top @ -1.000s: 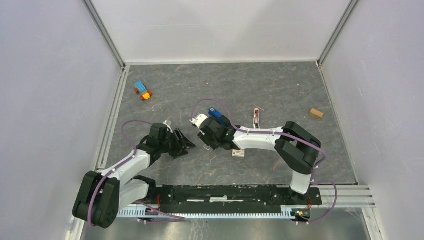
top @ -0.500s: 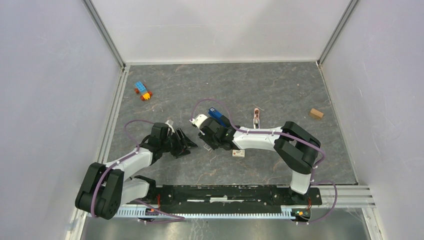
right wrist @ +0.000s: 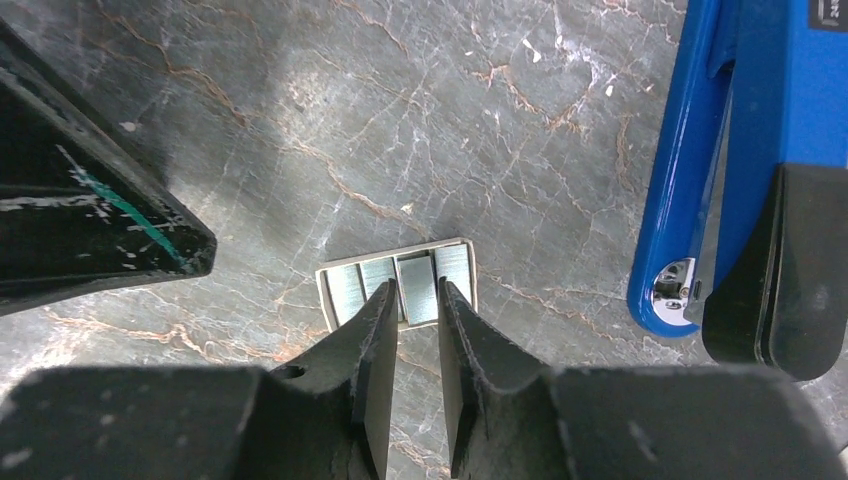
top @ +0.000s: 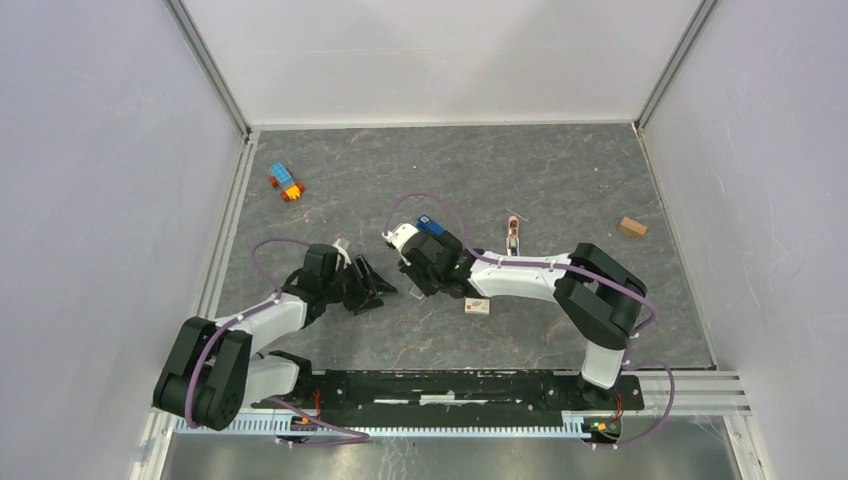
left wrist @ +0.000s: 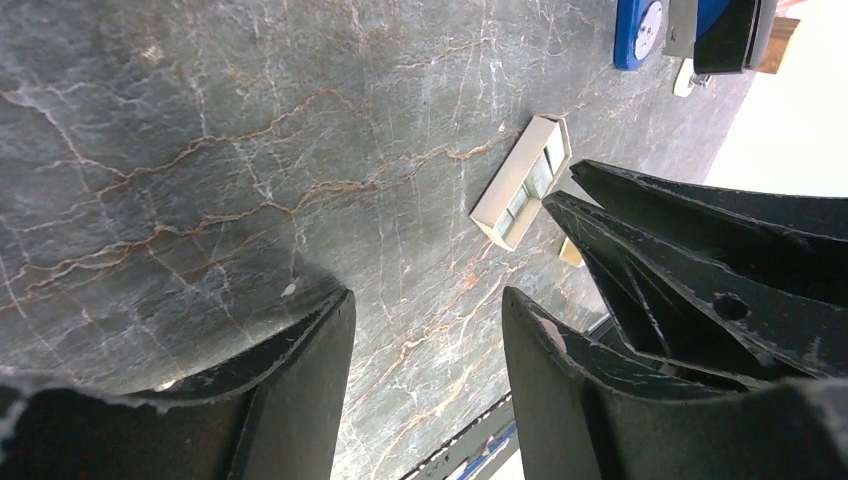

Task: Load the staples into the stapler

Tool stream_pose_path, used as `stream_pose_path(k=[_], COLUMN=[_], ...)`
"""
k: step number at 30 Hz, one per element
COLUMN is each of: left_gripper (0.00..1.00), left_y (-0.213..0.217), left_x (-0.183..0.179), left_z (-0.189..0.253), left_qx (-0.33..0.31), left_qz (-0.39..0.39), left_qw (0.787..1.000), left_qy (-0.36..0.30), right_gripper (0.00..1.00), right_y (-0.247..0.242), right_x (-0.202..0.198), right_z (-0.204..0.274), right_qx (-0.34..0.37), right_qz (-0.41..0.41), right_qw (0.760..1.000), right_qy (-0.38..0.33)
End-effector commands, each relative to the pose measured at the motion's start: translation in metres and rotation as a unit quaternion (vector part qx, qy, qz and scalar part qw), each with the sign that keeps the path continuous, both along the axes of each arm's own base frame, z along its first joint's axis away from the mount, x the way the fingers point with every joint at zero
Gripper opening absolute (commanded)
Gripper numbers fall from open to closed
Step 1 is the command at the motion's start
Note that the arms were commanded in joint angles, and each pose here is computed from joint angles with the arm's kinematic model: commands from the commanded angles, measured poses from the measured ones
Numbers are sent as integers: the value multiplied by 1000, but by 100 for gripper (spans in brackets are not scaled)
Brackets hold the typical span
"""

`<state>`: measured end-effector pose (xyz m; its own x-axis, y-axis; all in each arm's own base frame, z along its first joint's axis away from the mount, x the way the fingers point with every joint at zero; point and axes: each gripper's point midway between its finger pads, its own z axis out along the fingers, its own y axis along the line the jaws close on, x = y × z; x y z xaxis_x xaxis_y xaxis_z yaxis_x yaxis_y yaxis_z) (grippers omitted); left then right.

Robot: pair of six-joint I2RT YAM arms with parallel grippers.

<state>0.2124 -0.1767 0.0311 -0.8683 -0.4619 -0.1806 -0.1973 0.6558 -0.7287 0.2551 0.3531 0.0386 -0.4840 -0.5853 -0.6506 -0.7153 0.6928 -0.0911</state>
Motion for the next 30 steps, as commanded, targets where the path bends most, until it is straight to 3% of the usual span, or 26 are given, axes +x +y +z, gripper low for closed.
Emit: stream_pose_path(k=[1, 30], left_gripper=[63, 63], left_y=[1, 3], left_x=[2, 0], left_z=[-4, -4], left_qx=[0, 3], left_qz=[9, 9], left_qw=[1000, 1000], left_qy=[9, 4], right_gripper=[26, 32], right_y=[14, 3], right_x=[1, -3], right_z=[24, -14], right_qx=[56, 29], right_qz=[7, 19], right_qw=[998, 999], right_qy=[0, 30])
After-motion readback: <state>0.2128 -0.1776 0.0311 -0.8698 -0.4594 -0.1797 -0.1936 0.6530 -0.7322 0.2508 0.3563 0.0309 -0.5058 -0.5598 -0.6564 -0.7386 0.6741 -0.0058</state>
